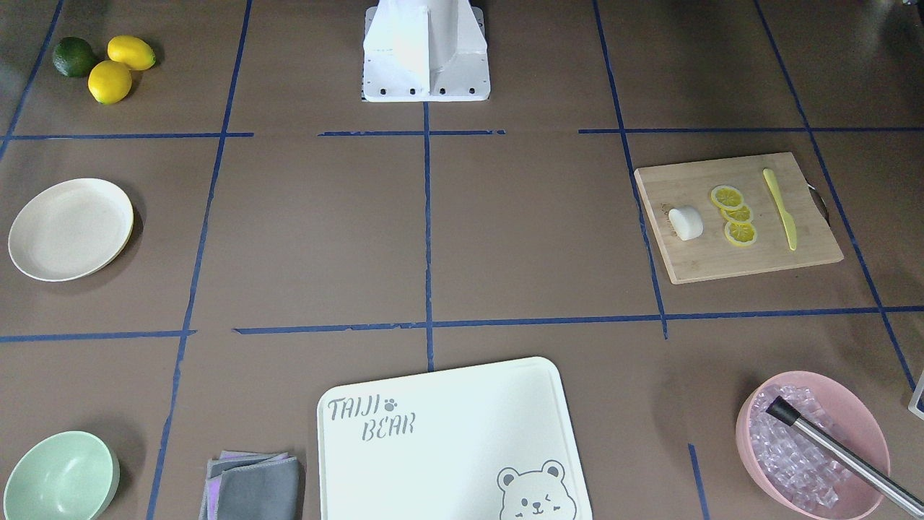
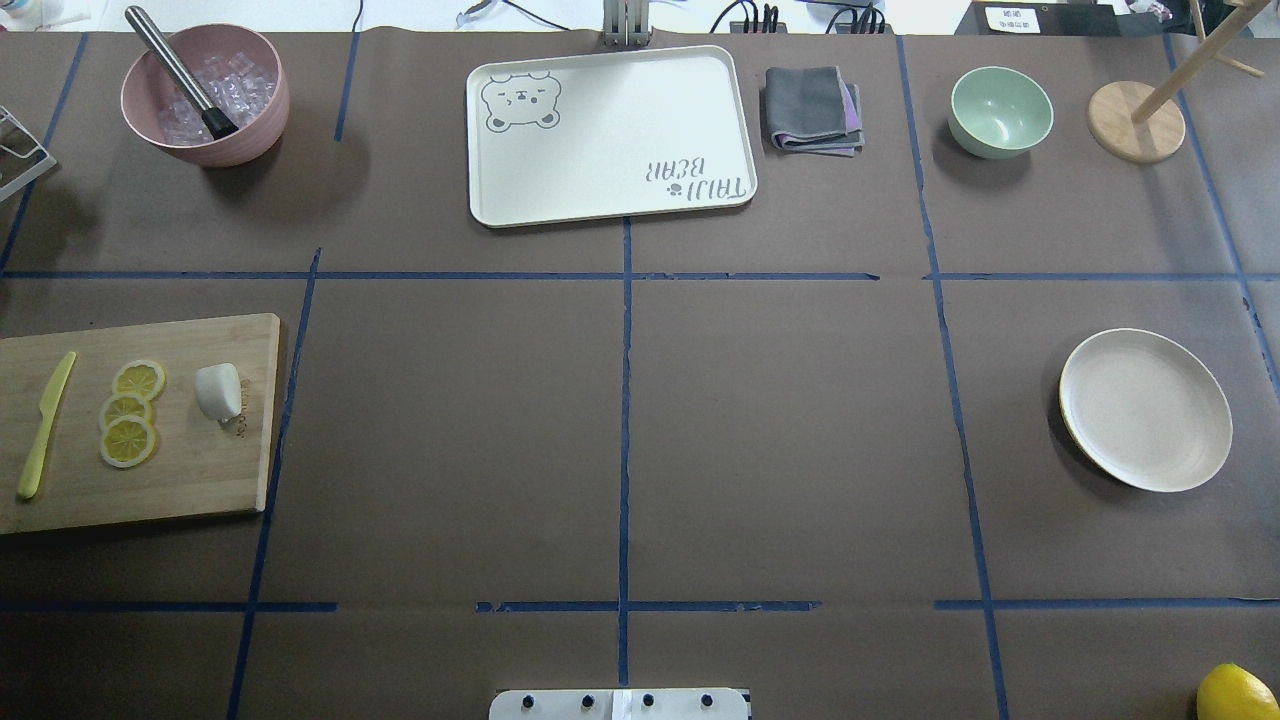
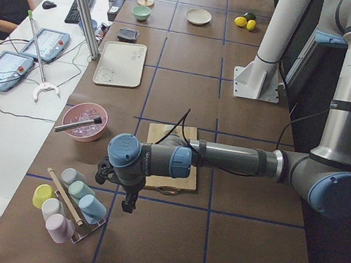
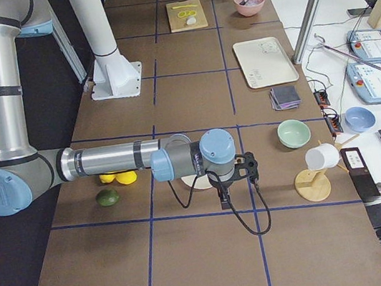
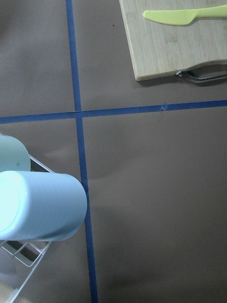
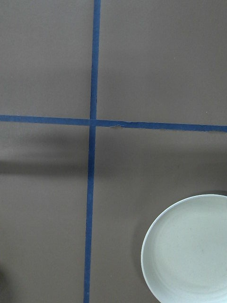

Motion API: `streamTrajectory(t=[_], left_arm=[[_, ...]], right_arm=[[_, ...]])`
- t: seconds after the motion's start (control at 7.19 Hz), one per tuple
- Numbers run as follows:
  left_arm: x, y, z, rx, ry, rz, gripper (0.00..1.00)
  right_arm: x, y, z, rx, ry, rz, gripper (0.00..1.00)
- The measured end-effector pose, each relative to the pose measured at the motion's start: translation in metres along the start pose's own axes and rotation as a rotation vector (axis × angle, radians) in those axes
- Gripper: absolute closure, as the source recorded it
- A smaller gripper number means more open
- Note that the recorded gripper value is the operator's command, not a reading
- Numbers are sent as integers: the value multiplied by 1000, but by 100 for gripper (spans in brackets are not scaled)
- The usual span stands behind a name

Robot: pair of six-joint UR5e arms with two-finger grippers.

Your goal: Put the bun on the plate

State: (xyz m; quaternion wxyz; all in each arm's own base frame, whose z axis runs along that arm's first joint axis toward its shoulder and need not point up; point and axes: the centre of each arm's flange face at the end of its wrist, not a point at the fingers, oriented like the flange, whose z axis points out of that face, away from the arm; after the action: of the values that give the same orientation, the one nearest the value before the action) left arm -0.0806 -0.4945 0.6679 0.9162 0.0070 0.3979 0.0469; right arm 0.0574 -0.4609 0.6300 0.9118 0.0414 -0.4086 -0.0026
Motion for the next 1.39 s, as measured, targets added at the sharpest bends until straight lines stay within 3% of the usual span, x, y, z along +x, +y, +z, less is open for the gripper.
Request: streamTrajectory(t=[1.39], left_arm=[[10,-3,-11,21,-4,22,0]], right_arm=[[-7,-18,-7,20,32,-14,0]])
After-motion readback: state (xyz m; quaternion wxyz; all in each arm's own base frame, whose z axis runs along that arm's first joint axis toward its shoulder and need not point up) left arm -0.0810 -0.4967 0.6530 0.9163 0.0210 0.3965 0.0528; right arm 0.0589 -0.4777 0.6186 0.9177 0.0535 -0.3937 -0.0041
